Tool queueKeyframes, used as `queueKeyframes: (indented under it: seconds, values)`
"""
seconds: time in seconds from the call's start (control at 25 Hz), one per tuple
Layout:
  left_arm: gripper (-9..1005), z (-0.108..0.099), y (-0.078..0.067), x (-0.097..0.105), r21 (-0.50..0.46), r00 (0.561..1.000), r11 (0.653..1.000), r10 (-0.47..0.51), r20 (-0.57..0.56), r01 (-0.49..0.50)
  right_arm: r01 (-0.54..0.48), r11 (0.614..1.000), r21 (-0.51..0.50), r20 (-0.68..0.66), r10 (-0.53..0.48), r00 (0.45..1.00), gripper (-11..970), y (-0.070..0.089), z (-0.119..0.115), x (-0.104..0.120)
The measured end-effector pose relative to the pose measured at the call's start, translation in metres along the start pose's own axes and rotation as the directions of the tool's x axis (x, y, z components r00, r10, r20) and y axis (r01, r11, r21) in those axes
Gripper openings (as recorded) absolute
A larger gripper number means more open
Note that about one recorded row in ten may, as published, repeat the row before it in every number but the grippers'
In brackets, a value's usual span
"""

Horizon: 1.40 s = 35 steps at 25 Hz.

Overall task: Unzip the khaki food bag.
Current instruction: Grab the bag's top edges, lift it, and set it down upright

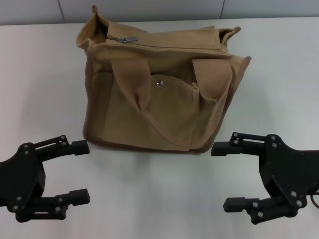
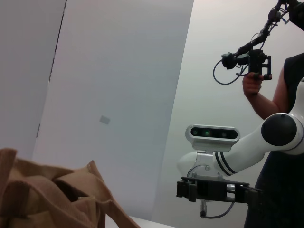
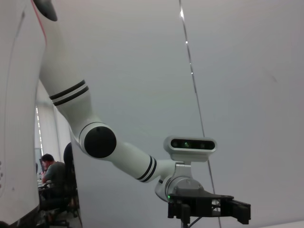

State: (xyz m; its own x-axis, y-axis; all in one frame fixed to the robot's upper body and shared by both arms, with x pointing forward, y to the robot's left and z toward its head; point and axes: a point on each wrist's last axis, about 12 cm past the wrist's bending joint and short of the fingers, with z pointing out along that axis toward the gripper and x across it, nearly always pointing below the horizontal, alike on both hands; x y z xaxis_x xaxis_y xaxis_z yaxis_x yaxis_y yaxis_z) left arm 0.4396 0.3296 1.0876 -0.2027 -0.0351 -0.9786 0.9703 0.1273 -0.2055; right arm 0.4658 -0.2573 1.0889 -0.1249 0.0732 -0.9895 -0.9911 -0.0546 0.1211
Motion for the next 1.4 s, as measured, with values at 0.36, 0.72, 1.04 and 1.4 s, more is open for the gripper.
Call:
queueKeyframes:
  seconds: [0.36, 0.72, 1.04, 1.4]
  values:
    - [848, -0.002, 0.000, 0.000, -0.010, 1.000, 1.000, -0.002, 0.006, 0.002, -0.010, 1.000, 0.001, 0.006, 0.010, 1.000, 833, 0.000, 0.001, 0.001]
    - [820, 0.000, 0.001, -0.001, -0.008, 1.000, 1.000, 0.000, 0.011, 0.000, -0.010, 1.000, 0.007, 0.011, 0.010, 1.000, 832, -0.001, 0.001, 0.001]
    - [778, 0.006, 0.014, 0.010, -0.324, 0.986, 0.943, 0.120, 0.120, -0.075, -0.012, 0.999, 0.048, 0.021, 0.011, 1.000, 831, 0.000, -0.001, 0.003]
    - [730, 0.059, 0.055, 0.027, -0.459, 0.987, 0.884, 0.144, 0.077, -0.093, -0.028, 0.998, 0.060, 0.021, 0.027, 0.999, 830, -0.001, 0.001, 0.007]
